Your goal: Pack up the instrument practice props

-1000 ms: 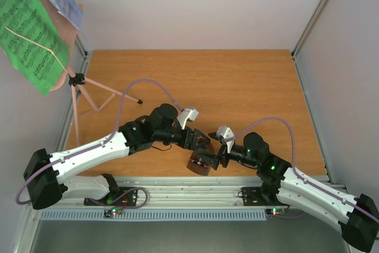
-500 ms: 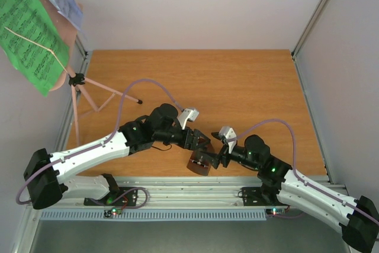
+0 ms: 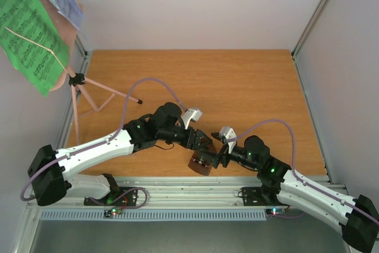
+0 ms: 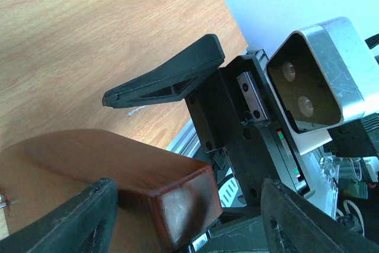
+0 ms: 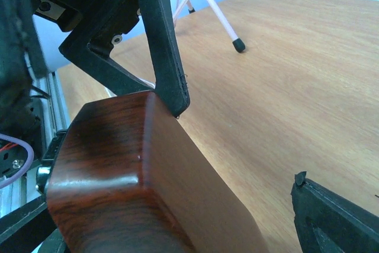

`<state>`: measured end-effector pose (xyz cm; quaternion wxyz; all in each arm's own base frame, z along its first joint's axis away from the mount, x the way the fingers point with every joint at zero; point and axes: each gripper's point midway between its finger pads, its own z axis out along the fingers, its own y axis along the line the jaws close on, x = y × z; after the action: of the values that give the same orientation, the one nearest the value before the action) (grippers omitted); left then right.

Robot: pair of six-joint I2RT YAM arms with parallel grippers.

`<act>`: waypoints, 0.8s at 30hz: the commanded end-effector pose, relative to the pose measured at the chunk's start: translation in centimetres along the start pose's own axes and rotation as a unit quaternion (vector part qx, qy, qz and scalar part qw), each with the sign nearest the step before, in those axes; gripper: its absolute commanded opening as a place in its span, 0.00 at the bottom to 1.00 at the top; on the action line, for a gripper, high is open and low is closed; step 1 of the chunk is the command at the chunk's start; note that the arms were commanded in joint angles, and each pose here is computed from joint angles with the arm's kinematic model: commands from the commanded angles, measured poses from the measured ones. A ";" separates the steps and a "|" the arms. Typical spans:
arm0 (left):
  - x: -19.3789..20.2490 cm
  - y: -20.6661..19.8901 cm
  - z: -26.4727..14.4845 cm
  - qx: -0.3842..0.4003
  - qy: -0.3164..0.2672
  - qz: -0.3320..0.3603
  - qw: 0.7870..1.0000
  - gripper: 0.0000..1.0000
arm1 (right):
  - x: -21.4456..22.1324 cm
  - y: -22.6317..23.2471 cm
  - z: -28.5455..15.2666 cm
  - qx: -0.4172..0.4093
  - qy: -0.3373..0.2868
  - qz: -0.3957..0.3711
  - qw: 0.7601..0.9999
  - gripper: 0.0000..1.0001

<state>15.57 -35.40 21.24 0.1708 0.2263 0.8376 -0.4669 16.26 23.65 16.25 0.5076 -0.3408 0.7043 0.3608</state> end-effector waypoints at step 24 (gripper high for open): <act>-0.3 -1.3 -0.3 0.022 0.003 0.021 1.000 0.64 | 0.3 -0.4 -0.4 0.012 -0.015 0.011 1.000 0.78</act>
<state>15.37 -35.19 20.87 0.1646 0.2292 0.8411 -0.4614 15.82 23.26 15.93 0.5109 -0.3342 0.7011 0.3684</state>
